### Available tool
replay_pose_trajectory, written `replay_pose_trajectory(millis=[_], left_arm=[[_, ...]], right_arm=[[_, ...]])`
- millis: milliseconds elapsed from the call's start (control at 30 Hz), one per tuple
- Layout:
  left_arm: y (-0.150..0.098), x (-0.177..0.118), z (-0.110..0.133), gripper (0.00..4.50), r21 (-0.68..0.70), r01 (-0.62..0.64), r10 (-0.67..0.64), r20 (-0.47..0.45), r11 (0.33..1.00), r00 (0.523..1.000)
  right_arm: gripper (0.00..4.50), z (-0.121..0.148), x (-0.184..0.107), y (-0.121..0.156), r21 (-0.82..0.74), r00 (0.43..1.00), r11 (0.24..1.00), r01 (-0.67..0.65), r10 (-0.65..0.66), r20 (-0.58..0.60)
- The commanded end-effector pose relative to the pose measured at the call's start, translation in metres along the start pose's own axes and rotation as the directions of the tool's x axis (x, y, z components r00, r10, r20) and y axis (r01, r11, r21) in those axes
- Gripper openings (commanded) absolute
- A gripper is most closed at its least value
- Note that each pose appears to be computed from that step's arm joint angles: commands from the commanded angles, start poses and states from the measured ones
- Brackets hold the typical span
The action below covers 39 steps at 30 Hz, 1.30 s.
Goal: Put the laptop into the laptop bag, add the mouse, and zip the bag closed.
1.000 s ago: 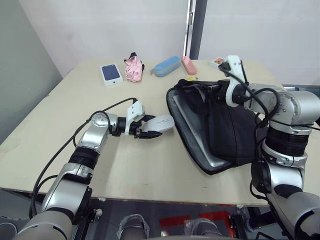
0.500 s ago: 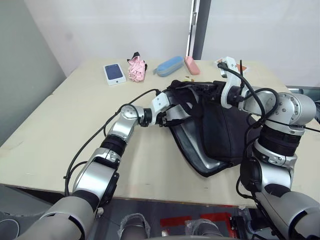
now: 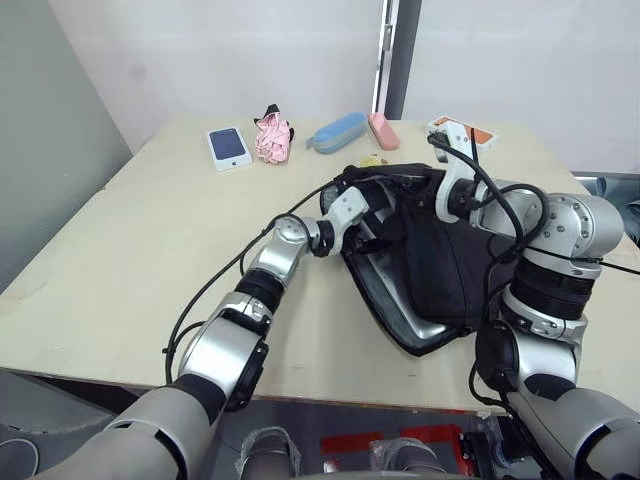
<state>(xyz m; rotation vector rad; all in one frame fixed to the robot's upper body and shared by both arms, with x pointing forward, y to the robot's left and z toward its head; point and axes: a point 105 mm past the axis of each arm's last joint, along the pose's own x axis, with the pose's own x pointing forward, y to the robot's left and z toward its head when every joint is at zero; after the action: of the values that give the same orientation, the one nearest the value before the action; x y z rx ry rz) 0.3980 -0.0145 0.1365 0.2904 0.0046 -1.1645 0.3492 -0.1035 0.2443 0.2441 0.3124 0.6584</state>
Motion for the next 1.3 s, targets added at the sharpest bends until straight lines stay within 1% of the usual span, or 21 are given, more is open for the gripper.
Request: replay_pose_trajectory(millis=[33, 233, 300, 333, 367, 467, 500, 567, 633, 700, 767, 833, 900, 1000, 1067, 1167, 1300], left_arm=[[0.003, 0.004, 0.009, 2.86, 0.004, -0.022, 0.022, 0.041, 1.000, 0.999], [-0.003, 0.016, 0.001, 2.86, -0.041, -0.033, 0.035, 0.034, 0.999, 0.999], [-0.003, 0.017, 0.002, 3.90, -0.076, -0.036, 0.040, 0.054, 0.996, 0.998], [-0.003, 0.017, 0.004, 4.26, -0.079, -0.028, 0.033, 0.066, 0.997, 0.997], [-0.002, 0.016, 0.005, 4.46, -0.077, -0.034, 0.040, 0.074, 0.996, 0.996], [-0.007, 0.012, 0.017, 4.46, -0.086, 0.032, -0.019, 0.148, 0.996, 0.989], [-0.008, 0.008, 0.022, 4.46, -0.103, 0.059, -0.040, 0.181, 0.993, 0.983], [-0.008, -0.002, 0.027, 4.46, -0.107, 0.094, -0.069, 0.218, 0.990, 0.974], [-0.007, -0.016, 0.029, 4.46, -0.094, 0.122, -0.097, 0.230, 0.988, 0.968], [-0.008, -0.037, 0.034, 4.46, -0.067, 0.156, -0.137, 0.236, 0.985, 0.962], [-0.010, -0.059, 0.037, 4.46, -0.034, 0.190, -0.178, 0.218, 0.981, 0.959], [-0.011, -0.079, 0.036, 4.46, -0.015, 0.209, -0.203, 0.176, 0.978, 0.963], [-0.013, -0.097, 0.031, 4.46, 0.013, 0.225, -0.226, 0.111, 0.974, 0.968], [-0.011, -0.122, 0.025, 4.46, 0.050, 0.221, -0.222, 0.026, 0.974, 0.975], [-0.005, -0.138, 0.030, 4.46, 0.057, 0.196, -0.198, 0.024, 0.979, 0.980], [-0.004, -0.164, 0.039, 4.46, 0.071, 0.203, -0.206, 0.034, 0.977, 0.978], [-0.006, -0.197, 0.048, 4.46, -0.036, 0.238, -0.234, 0.093, 0.971, 0.968]], right_arm=[[0.01, 0.015, -0.005, 0.013, -0.050, 0.997, 0.998, -0.034, 0.038, 0.072], [0.01, 0.014, -0.004, 0.017, -0.045, 0.996, 0.998, -0.037, 0.041, 0.076], [0.00, 0.014, -0.004, 0.016, -0.045, 0.996, 0.998, -0.032, 0.035, 0.077], [0.00, 0.014, -0.005, 0.015, -0.045, 0.996, 0.999, -0.030, 0.034, 0.078], [0.00, 0.014, -0.005, 0.015, -0.045, 0.996, 0.999, -0.028, 0.032, 0.078], [0.00, 0.014, -0.007, 0.014, -0.045, 0.997, 0.999, -0.025, 0.029, 0.078], [0.00, 0.014, -0.007, 0.014, -0.044, 0.997, 0.999, -0.024, 0.028, 0.078], [0.00, 0.014, -0.008, 0.013, -0.044, 0.996, 0.999, -0.023, 0.027, 0.079], [0.00, 0.014, -0.009, 0.012, -0.046, 0.997, 0.999, -0.021, 0.025, 0.078], [0.00, 0.015, -0.011, 0.011, -0.048, 0.997, 0.999, -0.019, 0.023, 0.077], [0.00, 0.015, -0.013, 0.008, -0.049, 0.997, 0.999, -0.014, 0.018, 0.078], [0.00, 0.017, -0.015, 0.007, -0.051, 0.997, 0.999, -0.013, 0.017, 0.080], [0.00, 0.019, -0.016, 0.006, -0.052, 0.996, 0.999, -0.014, 0.018, 0.085], [0.00, 0.020, -0.018, 0.005, -0.057, 0.996, 0.998, -0.018, 0.023, 0.088], [0.00, 0.020, -0.019, 0.007, -0.062, 0.995, 0.998, -0.032, 0.038, 0.088], [0.00, 0.016, -0.021, 0.013, -0.085, 0.994, 0.993, -0.086, 0.092, 0.064], [0.00, 0.001, -0.022, 0.019, -0.118, 0.988, 0.981, -0.156, 0.157, -0.004]])
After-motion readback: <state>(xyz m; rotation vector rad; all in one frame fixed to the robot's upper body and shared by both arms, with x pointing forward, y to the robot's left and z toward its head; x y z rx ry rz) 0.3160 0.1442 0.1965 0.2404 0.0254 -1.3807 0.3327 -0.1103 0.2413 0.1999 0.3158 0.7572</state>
